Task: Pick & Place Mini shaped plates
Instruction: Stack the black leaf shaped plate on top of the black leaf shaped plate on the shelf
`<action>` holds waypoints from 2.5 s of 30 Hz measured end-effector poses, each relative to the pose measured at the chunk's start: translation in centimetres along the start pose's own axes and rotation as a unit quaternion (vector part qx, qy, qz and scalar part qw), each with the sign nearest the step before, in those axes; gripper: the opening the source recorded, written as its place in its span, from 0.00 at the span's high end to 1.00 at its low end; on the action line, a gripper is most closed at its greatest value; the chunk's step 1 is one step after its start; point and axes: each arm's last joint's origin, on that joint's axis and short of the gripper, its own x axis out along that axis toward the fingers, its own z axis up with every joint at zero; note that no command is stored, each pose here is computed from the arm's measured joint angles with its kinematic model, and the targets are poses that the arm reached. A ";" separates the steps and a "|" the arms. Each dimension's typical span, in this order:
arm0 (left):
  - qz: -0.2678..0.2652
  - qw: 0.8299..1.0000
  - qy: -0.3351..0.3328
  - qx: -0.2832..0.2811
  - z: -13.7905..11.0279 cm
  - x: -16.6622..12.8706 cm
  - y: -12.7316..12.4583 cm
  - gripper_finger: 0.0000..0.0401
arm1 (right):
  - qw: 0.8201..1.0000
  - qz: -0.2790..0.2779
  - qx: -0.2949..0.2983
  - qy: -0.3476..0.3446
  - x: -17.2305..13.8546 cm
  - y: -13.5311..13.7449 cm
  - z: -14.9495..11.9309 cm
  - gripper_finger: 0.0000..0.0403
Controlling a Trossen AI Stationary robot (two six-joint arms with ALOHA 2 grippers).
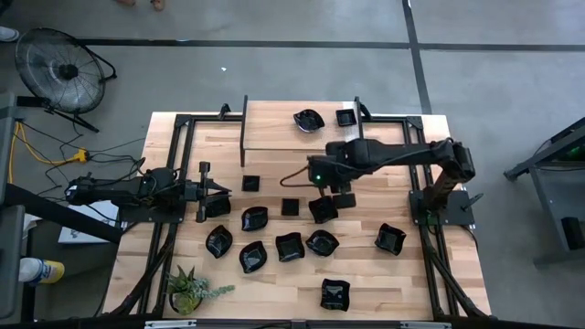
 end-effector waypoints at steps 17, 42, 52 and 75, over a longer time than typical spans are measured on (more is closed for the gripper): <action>0.000 1.000 0.000 0.000 0.0 0.0 0.0 0.86 | 0.997 0.081 0.001 0.009 -0.9 6.6 -0.3 0.66; 0.000 1.000 0.000 0.000 0.0 0.0 0.0 0.86 | 0.959 0.112 -0.228 -0.124 9.6 17.2 -3.7 0.66; 0.000 1.000 0.000 0.000 0.0 0.0 0.0 0.86 | 0.952 0.070 -0.270 -0.125 11.9 18.0 -3.5 0.66; 0.000 1.000 0.000 0.000 0.0 0.0 0.0 0.86 | 0.948 0.027 -0.292 -0.123 13.3 19.4 -3.4 0.66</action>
